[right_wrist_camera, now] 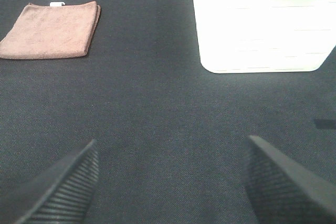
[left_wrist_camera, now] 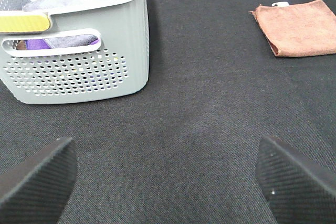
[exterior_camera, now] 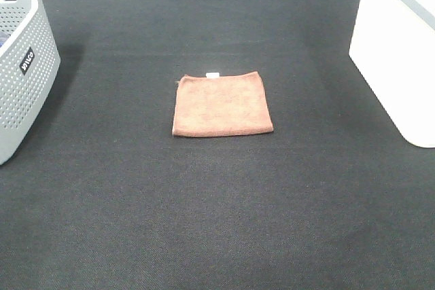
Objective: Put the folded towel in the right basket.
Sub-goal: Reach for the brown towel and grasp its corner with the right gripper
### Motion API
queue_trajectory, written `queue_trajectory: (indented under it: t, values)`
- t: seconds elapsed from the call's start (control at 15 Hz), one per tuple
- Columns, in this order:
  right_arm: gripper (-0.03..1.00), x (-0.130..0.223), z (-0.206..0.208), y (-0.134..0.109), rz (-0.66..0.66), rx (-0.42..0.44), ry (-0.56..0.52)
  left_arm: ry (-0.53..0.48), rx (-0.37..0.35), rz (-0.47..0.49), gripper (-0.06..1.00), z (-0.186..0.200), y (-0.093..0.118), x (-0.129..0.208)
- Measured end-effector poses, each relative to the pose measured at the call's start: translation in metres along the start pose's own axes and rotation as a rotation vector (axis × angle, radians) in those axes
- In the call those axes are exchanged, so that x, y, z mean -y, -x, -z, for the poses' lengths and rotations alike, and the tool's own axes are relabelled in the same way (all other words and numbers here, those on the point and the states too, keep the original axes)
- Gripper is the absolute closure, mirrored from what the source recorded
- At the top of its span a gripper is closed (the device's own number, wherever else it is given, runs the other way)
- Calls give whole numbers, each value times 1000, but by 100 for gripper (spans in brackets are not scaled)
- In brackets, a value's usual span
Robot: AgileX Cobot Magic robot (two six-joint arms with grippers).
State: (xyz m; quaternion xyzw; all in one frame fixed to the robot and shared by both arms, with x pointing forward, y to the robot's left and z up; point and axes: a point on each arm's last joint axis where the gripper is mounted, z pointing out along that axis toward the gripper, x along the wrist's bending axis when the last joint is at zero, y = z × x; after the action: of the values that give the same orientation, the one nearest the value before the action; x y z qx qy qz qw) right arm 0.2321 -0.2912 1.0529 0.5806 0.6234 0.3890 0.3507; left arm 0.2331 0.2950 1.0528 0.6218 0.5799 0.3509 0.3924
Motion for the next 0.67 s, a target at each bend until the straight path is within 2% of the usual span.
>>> queue_trajectory:
  t: [0.67]
  values:
    - [25,0,0,0,0,0,0,0,0,0,7,0,0,0]
